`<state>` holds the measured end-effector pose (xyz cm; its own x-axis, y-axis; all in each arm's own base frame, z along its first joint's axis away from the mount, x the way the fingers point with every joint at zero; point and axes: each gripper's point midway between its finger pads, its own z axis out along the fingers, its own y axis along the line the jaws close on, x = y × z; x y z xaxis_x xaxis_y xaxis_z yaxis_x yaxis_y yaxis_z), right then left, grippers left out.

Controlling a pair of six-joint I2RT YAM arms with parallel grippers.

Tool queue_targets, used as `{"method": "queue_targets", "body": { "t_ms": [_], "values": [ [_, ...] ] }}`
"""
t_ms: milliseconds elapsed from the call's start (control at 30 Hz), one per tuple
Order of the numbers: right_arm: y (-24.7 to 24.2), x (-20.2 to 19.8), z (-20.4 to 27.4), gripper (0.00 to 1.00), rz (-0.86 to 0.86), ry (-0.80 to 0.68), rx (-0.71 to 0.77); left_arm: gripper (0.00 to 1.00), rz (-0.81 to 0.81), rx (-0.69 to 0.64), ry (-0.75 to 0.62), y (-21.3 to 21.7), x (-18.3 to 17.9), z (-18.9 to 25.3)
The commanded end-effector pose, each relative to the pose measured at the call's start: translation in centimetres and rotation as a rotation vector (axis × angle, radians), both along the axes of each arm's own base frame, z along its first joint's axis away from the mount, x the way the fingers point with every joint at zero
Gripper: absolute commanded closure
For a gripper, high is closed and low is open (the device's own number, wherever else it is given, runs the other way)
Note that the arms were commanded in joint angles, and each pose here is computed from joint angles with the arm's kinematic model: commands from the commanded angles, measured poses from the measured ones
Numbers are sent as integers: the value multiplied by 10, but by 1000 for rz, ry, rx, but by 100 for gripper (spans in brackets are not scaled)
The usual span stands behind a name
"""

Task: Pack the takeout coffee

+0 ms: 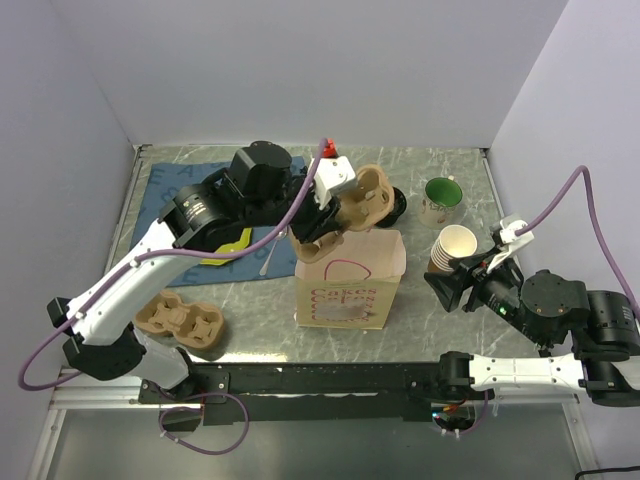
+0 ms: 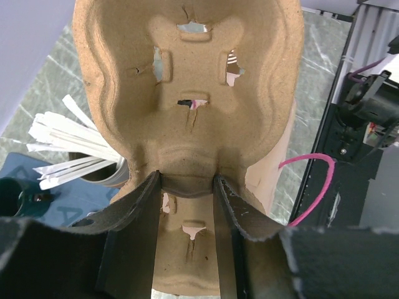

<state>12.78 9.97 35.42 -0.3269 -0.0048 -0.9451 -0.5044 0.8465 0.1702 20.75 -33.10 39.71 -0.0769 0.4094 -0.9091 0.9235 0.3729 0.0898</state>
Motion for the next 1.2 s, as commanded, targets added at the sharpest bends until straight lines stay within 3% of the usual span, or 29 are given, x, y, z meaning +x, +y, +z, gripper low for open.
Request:
{"method": "queue_targets", "body": {
  "t_ms": [0, 467, 867, 1167],
  "values": [
    [0, 2, 9, 32, -21, -9, 52, 72, -55, -28, -9, -9, -6, 8],
    [8, 3, 9, 32, -11, -8, 37, 67, -101, 105, 23, -10, -14, -20],
    [16, 2, 8, 32, -15, 24, 55, 64, -161, -5, -79, -23, -19, 5],
    [16, 3, 12, 33, -30, 25, 64, 64, -182, 55, -83, -29, -13, -21]
  ]
}}
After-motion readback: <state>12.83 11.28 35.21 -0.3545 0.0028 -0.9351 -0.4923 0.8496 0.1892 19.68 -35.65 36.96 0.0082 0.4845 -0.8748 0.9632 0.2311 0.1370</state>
